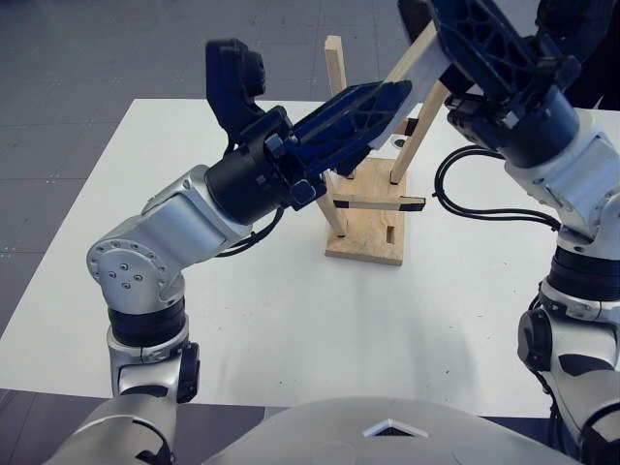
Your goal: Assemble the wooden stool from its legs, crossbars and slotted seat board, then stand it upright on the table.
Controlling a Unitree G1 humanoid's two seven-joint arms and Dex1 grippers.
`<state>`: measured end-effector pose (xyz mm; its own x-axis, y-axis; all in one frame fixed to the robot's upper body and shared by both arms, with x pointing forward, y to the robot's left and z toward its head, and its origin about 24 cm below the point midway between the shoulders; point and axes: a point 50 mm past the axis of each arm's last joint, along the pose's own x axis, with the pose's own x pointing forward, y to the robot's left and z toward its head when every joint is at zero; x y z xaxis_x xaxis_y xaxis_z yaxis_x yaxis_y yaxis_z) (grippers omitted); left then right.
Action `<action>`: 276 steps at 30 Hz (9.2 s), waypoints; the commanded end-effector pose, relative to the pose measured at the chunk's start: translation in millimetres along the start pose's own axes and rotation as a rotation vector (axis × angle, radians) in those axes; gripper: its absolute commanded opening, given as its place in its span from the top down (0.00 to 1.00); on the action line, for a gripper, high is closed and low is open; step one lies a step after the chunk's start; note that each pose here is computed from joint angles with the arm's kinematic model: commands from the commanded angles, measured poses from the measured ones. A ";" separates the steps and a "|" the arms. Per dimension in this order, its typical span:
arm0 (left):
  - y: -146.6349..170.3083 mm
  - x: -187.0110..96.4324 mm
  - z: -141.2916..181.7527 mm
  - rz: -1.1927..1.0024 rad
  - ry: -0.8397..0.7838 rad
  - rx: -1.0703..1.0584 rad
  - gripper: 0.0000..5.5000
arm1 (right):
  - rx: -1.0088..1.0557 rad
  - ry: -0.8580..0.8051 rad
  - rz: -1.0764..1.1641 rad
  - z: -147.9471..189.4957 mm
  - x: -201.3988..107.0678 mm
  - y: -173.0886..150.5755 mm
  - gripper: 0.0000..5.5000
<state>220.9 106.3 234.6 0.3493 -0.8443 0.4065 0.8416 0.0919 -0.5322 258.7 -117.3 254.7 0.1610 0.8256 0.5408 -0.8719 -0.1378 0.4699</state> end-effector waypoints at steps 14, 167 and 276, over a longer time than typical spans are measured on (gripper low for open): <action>-13.6 -3.5 30.2 -0.074 -0.068 0.097 0.30 | 0.062 0.023 0.002 -2.5 0.2 3.8 0.63; 161.2 -128.6 -77.7 0.805 0.939 0.762 0.30 | -0.902 0.415 -0.508 -52.1 -159.6 -61.1 0.63; 134.5 -149.2 -51.3 1.246 0.234 0.735 0.62 | -0.404 1.297 -0.775 -152.0 -222.4 -88.9 0.63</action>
<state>250.4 203.6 64.3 0.9674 -0.1378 -0.2127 0.1723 0.9730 0.1533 273.4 -144.1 74.2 0.3811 0.8907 -0.2477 -0.9243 0.3608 -0.1248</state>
